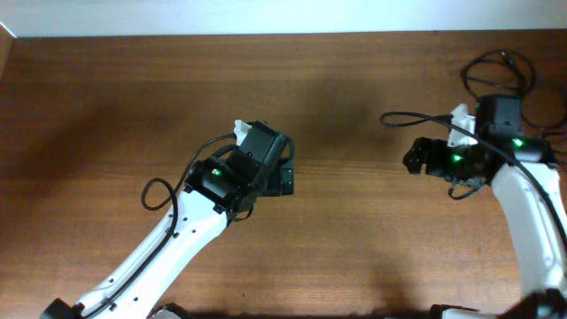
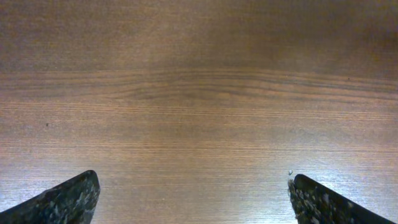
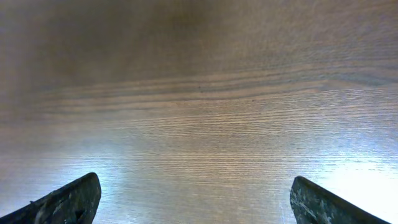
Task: Untangle cables
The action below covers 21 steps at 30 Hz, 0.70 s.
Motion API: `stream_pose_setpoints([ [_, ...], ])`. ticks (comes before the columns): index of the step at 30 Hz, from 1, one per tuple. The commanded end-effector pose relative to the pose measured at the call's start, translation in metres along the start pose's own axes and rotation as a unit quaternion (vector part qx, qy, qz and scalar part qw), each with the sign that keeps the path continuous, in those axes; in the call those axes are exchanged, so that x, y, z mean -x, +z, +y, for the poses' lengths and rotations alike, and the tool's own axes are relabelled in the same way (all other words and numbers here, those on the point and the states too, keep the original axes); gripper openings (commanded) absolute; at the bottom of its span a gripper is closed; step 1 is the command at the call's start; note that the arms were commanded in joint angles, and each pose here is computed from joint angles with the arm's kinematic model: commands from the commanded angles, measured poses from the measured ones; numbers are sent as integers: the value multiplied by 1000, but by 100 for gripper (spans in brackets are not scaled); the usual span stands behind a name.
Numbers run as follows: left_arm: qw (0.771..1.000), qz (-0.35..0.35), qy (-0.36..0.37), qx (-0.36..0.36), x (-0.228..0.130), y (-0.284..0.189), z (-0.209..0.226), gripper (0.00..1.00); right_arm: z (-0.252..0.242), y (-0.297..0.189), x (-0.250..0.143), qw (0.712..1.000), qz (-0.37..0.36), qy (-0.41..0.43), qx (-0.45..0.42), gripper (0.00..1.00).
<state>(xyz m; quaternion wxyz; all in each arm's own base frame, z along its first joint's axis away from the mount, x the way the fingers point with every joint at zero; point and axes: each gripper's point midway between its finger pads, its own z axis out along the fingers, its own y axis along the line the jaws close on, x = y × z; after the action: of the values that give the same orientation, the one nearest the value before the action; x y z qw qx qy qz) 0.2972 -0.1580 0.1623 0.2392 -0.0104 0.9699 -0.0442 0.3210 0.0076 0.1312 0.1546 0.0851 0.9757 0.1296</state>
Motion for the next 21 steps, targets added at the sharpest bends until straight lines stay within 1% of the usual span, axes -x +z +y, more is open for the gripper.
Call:
stream_pose_setpoints([
  [1,1000,0,-7,4,1,0,2,99,-8,28,-8,999,47,-6,-19,96],
  [4,1000,0,-7,4,1,0,2,99,-16,53,-20,995,98,7,-24,96],
  [6,1000,0,-7,4,1,0,2,99,-18,60,-25,993,114,11,-26,96],
  [21,1000,0,-7,4,1,0,2,99,-18,61,-27,993,115,11,-26,98],
])
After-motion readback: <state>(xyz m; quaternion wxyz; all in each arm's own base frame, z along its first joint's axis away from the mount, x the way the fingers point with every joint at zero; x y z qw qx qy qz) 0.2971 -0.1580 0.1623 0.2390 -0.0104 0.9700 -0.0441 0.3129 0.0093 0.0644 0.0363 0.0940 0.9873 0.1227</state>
